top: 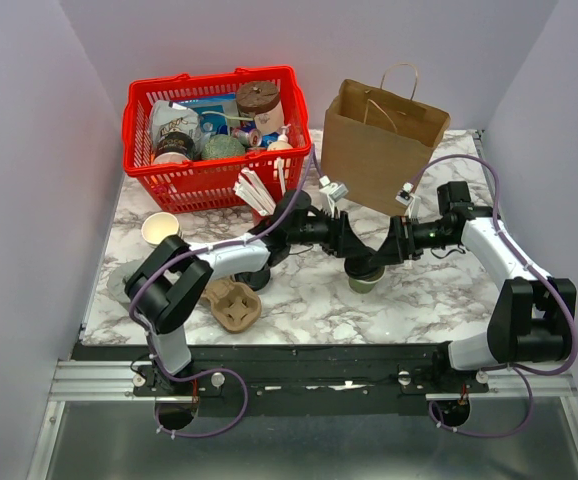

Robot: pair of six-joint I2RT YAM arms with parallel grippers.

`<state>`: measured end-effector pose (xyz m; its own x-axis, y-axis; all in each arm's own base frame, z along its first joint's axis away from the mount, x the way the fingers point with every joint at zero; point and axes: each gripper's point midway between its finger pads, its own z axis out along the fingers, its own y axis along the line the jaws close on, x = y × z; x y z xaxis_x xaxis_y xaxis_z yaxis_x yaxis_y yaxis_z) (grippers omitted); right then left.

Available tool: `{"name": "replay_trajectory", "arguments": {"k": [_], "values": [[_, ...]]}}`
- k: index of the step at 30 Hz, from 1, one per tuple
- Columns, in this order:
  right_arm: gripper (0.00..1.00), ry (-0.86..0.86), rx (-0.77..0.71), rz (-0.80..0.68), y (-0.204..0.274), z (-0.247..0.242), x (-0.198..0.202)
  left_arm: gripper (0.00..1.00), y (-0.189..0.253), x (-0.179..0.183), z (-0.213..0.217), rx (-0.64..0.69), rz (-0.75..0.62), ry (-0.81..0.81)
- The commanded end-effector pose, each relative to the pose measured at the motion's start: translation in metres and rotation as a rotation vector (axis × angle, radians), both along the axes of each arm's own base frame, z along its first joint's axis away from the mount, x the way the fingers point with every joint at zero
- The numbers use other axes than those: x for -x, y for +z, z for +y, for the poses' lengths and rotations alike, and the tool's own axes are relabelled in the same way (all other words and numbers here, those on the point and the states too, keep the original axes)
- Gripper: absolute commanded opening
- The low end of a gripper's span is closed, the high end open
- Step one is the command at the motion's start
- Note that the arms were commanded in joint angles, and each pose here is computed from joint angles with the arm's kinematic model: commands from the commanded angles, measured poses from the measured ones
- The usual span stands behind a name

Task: Pack the takeout coffee

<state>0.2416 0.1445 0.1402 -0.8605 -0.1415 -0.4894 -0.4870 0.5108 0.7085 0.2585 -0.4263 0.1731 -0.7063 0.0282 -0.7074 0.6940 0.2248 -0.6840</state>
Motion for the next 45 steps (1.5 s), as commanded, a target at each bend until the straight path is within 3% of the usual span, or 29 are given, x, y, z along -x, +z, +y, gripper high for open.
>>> {"name": "replay_trajectory", "arguments": {"k": [1, 11, 45], "values": [[1.00, 0.006, -0.014, 0.016, 0.002, 0.001, 0.001, 0.52, 0.032, -0.008, 0.007, 0.014, -0.070, 0.012], [1.00, 0.010, -0.013, 0.006, 0.002, 0.001, -0.002, 0.54, -0.031, -0.026, 0.037, -0.232, -0.051, 0.158], [1.00, 0.014, -0.025, 0.005, 0.004, 0.002, -0.011, 0.54, -0.015, 0.003, 0.008, -0.107, -0.002, 0.028]]}}
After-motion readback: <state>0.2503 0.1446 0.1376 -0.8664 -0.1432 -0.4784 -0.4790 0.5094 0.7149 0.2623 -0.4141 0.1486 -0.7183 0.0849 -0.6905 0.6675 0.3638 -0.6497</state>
